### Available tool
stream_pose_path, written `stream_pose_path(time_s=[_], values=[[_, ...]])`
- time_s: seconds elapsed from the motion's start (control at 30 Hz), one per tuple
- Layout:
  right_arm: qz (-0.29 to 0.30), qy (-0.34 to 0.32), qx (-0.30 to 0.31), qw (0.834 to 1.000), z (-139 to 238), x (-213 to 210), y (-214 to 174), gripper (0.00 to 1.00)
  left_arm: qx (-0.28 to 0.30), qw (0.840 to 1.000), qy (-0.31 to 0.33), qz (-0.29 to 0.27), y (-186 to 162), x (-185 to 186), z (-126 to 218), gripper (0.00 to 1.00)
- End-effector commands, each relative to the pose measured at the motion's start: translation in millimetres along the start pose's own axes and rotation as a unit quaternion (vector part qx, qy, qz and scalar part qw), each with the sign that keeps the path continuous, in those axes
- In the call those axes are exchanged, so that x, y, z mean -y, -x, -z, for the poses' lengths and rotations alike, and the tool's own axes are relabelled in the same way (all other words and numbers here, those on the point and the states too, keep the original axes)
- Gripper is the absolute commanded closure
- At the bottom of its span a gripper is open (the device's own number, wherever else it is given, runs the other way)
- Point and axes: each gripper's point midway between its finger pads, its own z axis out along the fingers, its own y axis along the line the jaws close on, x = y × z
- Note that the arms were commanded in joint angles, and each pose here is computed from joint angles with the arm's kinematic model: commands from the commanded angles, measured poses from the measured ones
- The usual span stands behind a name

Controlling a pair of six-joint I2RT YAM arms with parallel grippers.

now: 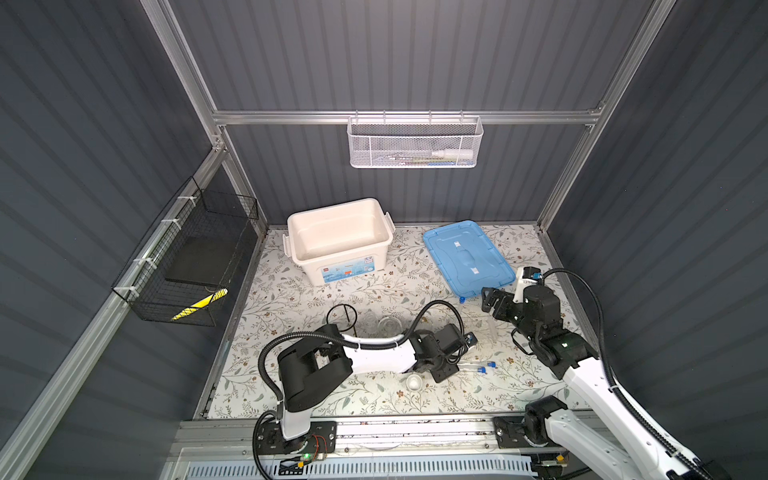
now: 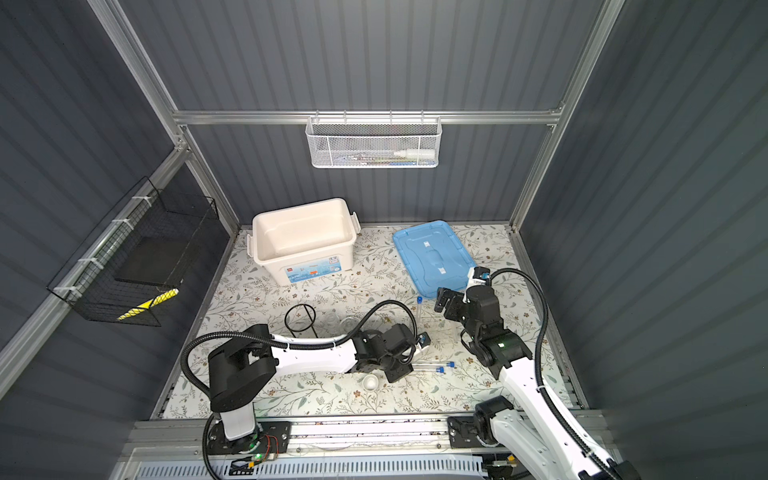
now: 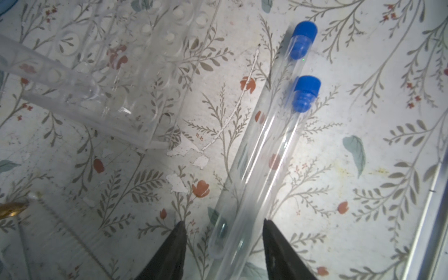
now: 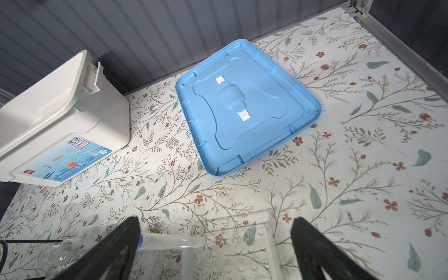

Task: Organize the chemistry lab equipment
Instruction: 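Move the left gripper over the blue-capped tubes lying on the table, then lower the left gripper and close it around the nearer blue-capped tube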

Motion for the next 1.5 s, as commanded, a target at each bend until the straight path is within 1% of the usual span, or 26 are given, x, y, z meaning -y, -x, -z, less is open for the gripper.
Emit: stream_pose_path(time_s=[0.0,0.17,0.3,0.4,0.5,0.63,0.77,1.1,1.47], values=[[-0.009,0.003,-0.003,1.000,0.4,1.0,-3.6,0.01,0.021,1.000,0.004,0.006,13.7,1.6,12.9,0.46],[-0.009,0.004,-0.003,1.000,0.6,0.7,-3.8,0.01,0.039,0.999,0.001,0.000,22.9,8.3,21.7,0.46],[-0.009,0.004,-0.004,1.000,0.4,0.9,-4.6,0.01,0.039,0.999,-0.001,-0.013,22.6,15.3,24.0,0.47],[-0.009,0.005,-0.005,1.000,-0.3,0.9,-5.6,0.02,0.033,0.999,-0.015,-0.020,18.0,23.1,20.9,0.50],[-0.009,0.005,-0.005,1.000,-0.1,1.1,-5.7,0.02,0.018,0.999,-0.019,-0.026,11.6,26.6,15.4,0.56],[-0.011,0.003,-0.004,1.000,-0.1,1.7,-6.1,0.03,0.012,0.999,-0.019,-0.029,9.3,27.9,10.4,0.57],[-0.012,0.001,-0.006,1.000,-0.2,2.8,-7.0,0.02,0.008,0.999,-0.019,-0.033,8.7,29.0,6.0,0.62],[-0.012,0.000,-0.008,1.000,-1.1,3.8,-9.1,0.02,-0.001,0.999,-0.029,-0.038,4.8,33.8,0.5,0.67],[-0.012,-0.002,-0.009,1.000,-1.5,4.9,-9.9,0.03,-0.014,0.999,-0.032,-0.040,0.0,35.1,-8.3,0.68]])
